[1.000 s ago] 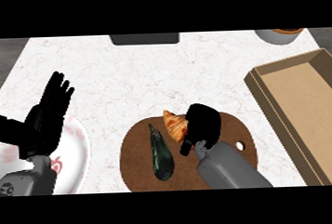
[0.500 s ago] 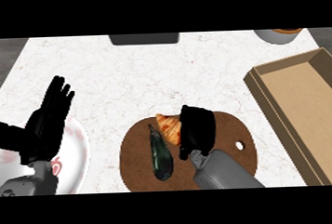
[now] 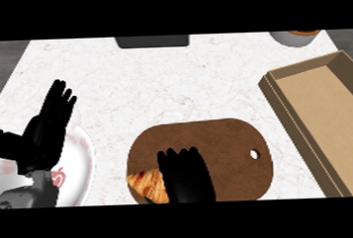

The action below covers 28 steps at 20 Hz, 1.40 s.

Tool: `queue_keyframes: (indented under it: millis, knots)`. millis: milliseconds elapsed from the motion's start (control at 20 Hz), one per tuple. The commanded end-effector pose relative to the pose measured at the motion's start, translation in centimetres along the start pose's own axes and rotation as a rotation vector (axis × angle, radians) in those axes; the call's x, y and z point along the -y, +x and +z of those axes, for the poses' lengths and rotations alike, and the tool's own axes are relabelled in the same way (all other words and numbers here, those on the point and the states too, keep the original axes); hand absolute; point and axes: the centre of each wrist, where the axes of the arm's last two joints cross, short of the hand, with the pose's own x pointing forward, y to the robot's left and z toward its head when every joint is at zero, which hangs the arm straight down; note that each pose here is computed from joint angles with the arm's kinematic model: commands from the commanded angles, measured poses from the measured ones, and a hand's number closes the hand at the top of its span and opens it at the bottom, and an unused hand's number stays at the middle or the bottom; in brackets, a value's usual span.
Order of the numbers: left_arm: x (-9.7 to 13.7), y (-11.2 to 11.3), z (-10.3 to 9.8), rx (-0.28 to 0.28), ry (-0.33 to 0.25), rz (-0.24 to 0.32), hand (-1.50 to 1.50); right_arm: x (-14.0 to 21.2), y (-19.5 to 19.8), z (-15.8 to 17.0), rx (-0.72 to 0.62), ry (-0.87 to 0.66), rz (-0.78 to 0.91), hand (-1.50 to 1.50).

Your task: Pick the croissant from the cutting board and place it in the cardboard box

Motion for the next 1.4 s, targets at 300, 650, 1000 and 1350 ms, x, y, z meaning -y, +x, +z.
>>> queue_keyframes:
  millis: [300, 650, 1000, 1350]
  knots:
    - [0.3, -1.2, -0.3, 0.012, 0.008, 0.004, 0.00, 8.7, 1.0, 4.0, -0.019, -0.299, -0.206, 1.50]
    - [-0.7, -0.7, -0.1, 0.007, 0.007, 0.010, 0.00, 12.9, -1.9, 4.5, -0.247, -0.533, -0.216, 1.50]
    - [-1.1, -1.9, -0.5, -0.014, -0.001, 0.009, 0.00, 17.3, -7.6, 3.9, -0.354, -0.541, -0.244, 1.50]
    - [1.6, 0.2, -0.1, 0.002, -0.007, 0.007, 0.00, 17.5, -14.4, 2.1, -0.462, -0.563, -0.204, 1.50]
